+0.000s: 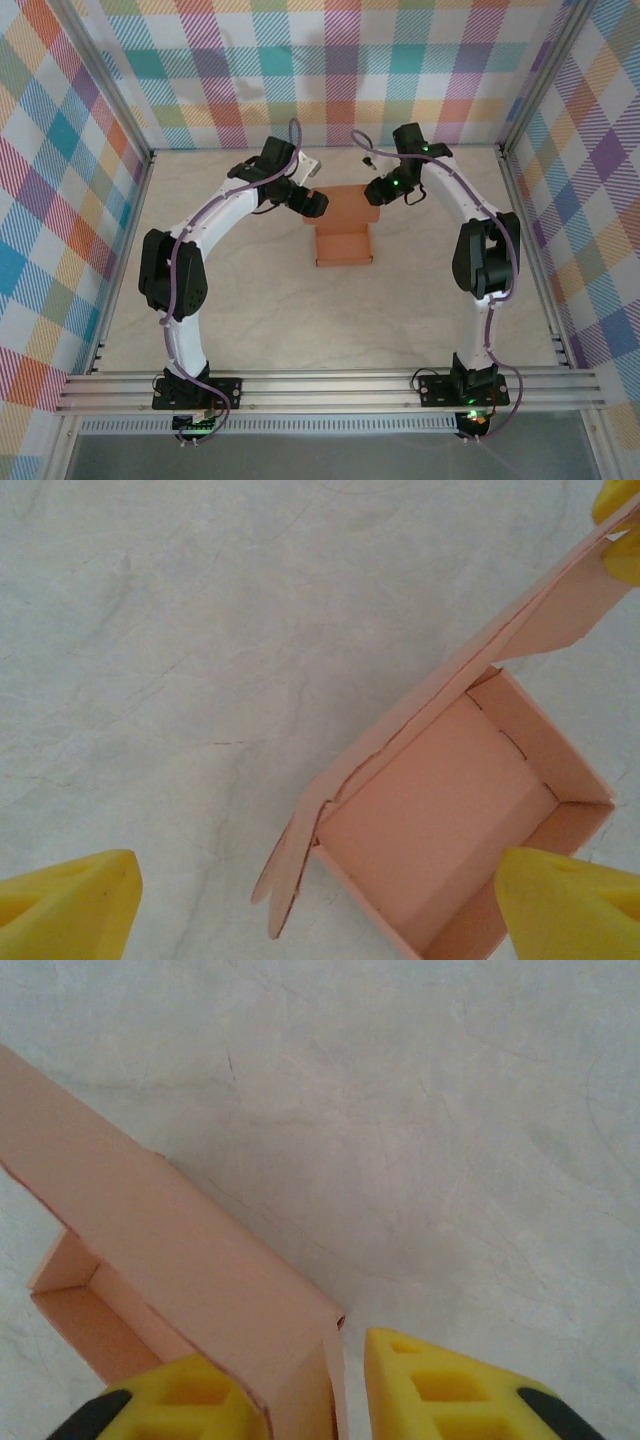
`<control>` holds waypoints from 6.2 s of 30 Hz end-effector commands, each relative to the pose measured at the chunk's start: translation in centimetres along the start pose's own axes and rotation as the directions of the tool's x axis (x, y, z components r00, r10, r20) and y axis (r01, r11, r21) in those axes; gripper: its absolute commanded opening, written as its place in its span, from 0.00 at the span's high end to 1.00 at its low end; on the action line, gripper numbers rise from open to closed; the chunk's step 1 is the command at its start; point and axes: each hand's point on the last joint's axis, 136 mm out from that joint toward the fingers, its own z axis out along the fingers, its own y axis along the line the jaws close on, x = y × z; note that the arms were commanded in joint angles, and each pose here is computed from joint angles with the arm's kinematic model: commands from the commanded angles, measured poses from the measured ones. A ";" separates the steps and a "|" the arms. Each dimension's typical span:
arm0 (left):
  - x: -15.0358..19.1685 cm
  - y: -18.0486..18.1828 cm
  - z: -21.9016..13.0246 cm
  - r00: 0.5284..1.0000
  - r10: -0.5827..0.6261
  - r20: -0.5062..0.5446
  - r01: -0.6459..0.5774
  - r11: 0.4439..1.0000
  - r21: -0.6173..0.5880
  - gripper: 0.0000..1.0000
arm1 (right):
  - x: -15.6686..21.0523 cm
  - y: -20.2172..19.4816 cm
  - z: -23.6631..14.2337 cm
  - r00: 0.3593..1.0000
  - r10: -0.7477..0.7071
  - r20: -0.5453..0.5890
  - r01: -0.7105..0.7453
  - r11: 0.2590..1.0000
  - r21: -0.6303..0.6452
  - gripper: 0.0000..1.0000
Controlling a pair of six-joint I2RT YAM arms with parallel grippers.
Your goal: Fold the paper box
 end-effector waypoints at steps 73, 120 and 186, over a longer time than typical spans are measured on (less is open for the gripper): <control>-1.5 2.1 1.2 0.976 0.198 -0.093 -0.187 0.975 0.118 0.75 | 0.5 2.4 -0.7 0.992 -0.118 -0.045 0.115 0.990 -0.079 1.00; -0.1 1.8 0.8 0.974 0.183 -0.131 -0.163 0.975 0.150 1.00 | 0.8 2.0 -1.3 0.995 -0.089 -0.053 0.088 0.996 -0.031 0.90; -1.5 -4.7 2.3 0.907 -0.202 0.369 0.282 0.943 -0.176 1.00 | 1.5 1.9 -3.4 0.789 0.273 0.551 -0.514 0.784 0.348 1.00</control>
